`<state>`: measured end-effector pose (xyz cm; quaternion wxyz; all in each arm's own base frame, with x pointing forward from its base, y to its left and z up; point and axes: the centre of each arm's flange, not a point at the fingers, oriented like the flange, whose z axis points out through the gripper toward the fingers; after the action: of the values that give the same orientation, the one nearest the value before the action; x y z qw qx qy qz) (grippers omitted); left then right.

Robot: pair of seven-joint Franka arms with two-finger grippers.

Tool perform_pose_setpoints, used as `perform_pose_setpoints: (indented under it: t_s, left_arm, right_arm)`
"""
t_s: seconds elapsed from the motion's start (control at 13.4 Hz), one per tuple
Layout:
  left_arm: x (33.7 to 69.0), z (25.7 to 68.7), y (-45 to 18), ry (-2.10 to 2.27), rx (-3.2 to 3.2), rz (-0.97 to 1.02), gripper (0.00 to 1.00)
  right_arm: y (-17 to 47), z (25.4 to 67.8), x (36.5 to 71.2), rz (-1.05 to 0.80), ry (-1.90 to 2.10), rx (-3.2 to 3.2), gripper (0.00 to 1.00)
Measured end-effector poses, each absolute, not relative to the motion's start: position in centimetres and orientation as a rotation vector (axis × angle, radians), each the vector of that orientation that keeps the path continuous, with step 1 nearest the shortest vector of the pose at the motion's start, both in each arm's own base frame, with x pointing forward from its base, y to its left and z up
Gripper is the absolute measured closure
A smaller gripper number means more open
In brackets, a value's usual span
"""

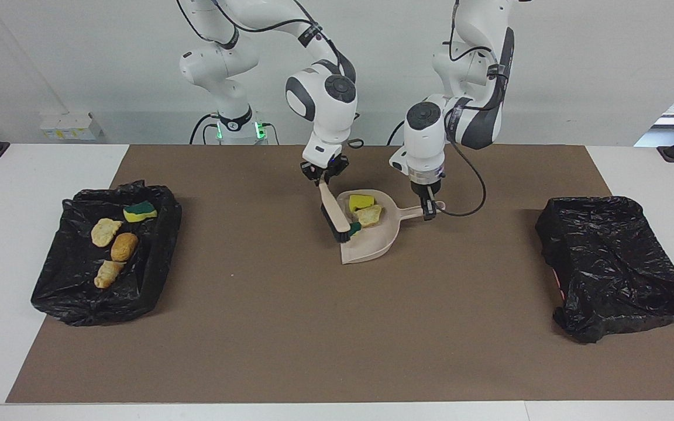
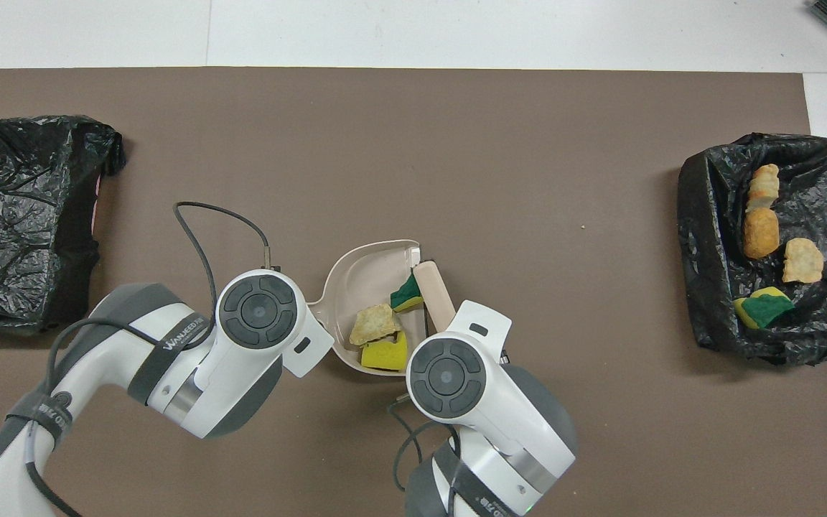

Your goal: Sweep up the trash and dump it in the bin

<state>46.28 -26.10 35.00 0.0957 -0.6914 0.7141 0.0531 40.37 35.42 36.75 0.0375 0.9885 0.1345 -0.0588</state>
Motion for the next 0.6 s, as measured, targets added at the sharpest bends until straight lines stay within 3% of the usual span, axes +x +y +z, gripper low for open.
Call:
perform_pose_setpoints:
  t_s: [0.6]
  left_arm:
    - [46.3, 35.0, -26.0, 2.114, -2.053, 0.158, 0.68]
  right_arm:
    - [38.0, 40.7, 36.3, -0.435, 0.269, 3.162, 0.75]
